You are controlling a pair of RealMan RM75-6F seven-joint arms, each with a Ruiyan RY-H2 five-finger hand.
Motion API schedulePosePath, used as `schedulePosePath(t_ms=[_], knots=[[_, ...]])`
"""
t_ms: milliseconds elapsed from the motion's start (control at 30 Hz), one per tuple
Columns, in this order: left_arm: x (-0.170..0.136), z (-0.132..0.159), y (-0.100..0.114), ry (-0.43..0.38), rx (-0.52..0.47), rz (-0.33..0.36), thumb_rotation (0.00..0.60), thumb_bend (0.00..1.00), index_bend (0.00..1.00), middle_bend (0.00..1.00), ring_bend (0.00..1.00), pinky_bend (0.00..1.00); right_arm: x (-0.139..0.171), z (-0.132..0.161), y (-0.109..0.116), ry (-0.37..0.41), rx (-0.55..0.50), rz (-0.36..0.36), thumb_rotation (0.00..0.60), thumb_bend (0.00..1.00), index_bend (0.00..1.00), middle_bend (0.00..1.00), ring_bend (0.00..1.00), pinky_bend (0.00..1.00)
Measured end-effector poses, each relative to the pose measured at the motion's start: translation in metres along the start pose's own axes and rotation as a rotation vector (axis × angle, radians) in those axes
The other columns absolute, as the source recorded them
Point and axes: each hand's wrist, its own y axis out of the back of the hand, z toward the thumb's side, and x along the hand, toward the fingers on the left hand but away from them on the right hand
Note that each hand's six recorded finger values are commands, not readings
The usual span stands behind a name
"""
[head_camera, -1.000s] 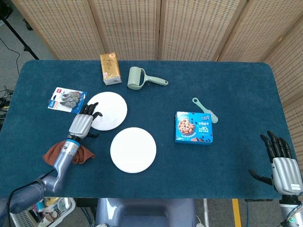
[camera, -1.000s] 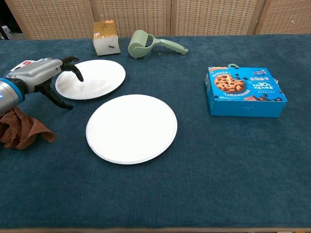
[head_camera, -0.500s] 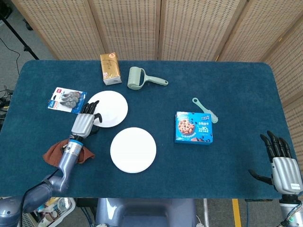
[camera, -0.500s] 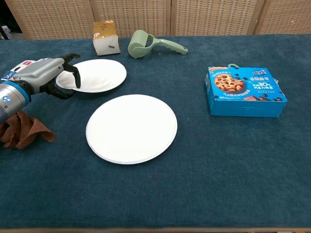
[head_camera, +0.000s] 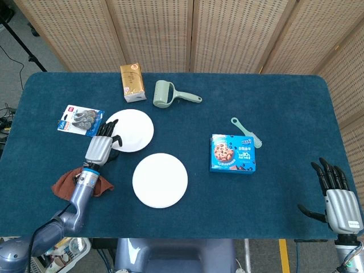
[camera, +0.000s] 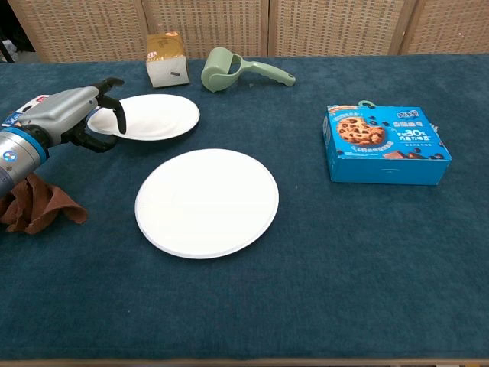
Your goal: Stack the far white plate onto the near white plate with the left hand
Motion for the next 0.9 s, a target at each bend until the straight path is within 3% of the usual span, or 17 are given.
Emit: schedulePosePath(t_ms=[200,367,900], knots=[[-0.001,0.008,0.02,-0.035,-0.077,0.104,0.6,0.49,0.94,0.0,0.0,0.0,0.0,0.001,0.0,0.004,-0.004,-0.001,0.6,0.0,0.0,0.0,0.0,0.0],[-0.007,0.026,0.036,-0.124,-0.113,0.182,0.6,0.49,0.95,0.0,0.0,0.0,0.001,0.003,-0.001,0.01,-0.004,0.004,0.6,0.0,0.0,0.0,0.0,0.0],[-0.049,0.1,0.061,-0.399,-0.183,0.26,0.6,0.49,0.95,0.0,0.0,0.0,0.003,0.003,0.002,0.012,-0.009,-0.003,0.6,0.0,0.0,0.0,0.0,0.0]])
